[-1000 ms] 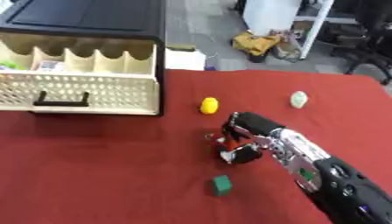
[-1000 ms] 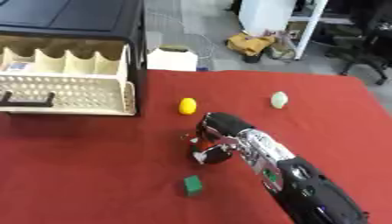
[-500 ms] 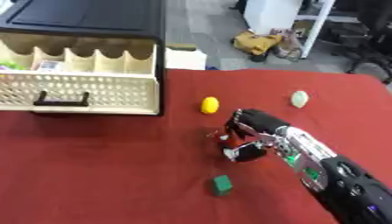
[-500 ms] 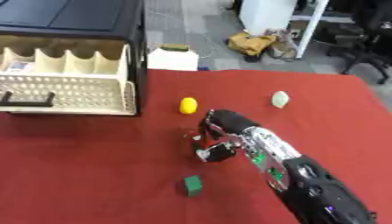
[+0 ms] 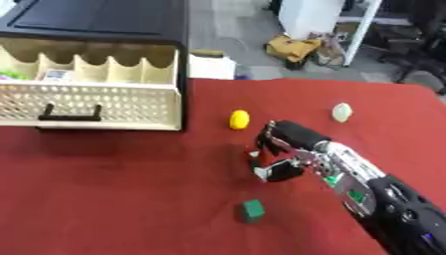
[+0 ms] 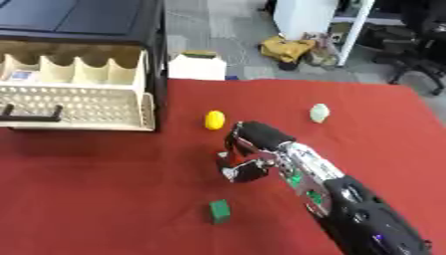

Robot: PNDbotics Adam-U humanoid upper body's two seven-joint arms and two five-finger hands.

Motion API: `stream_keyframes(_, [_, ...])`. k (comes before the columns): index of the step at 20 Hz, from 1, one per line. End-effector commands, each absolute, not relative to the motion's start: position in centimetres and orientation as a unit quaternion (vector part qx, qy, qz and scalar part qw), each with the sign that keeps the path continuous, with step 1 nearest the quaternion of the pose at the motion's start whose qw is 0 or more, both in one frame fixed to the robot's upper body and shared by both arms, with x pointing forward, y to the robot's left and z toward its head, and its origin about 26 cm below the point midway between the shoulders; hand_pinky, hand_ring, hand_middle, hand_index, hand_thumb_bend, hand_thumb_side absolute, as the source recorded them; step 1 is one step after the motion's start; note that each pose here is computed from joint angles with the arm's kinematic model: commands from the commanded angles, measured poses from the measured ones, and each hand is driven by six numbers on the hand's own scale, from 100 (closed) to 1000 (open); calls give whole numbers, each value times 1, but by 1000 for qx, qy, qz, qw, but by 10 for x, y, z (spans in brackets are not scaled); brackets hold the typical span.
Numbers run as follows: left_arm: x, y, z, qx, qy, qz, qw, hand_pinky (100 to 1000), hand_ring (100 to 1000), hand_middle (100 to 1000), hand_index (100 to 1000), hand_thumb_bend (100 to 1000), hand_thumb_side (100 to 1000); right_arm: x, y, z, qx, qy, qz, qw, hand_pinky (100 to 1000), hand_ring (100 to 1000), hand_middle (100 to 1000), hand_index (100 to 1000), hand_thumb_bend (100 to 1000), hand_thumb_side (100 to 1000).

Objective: Pick up objects from table and place into drawer.

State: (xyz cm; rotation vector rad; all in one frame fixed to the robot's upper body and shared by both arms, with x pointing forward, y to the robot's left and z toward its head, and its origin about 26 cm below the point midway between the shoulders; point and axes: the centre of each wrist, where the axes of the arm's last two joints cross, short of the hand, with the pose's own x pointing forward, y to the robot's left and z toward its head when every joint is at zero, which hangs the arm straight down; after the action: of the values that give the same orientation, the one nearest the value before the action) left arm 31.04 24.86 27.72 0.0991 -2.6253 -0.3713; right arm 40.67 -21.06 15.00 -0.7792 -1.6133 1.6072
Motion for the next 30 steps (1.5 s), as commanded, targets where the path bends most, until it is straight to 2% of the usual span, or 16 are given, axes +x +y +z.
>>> stream_keyframes(1, [308, 250, 285, 38, -963, -136, 228, 517, 509, 533, 820, 112, 1000, 405, -215, 173, -317, -642, 612, 335, 427, 429, 241, 429, 100, 388])
stream_keyframes(14, [308, 250, 285, 36, -964, -134, 229, 514, 508, 533, 819, 113, 1000, 377, -210, 243, -347, -726, 542, 244, 414, 388, 208, 398, 100, 494])
stream_keyframes(20, [308, 250, 286, 33, -964, -133, 228, 513, 508, 534, 819, 113, 1000, 368, -207, 264, -351, -747, 525, 209, 416, 390, 211, 400, 100, 523])
stream_keyframes(30, [308, 247, 288, 25, -965, -137, 223, 513, 508, 533, 820, 111, 1000, 366, -204, 299, -383, -782, 468, 146, 406, 391, 213, 396, 100, 595])
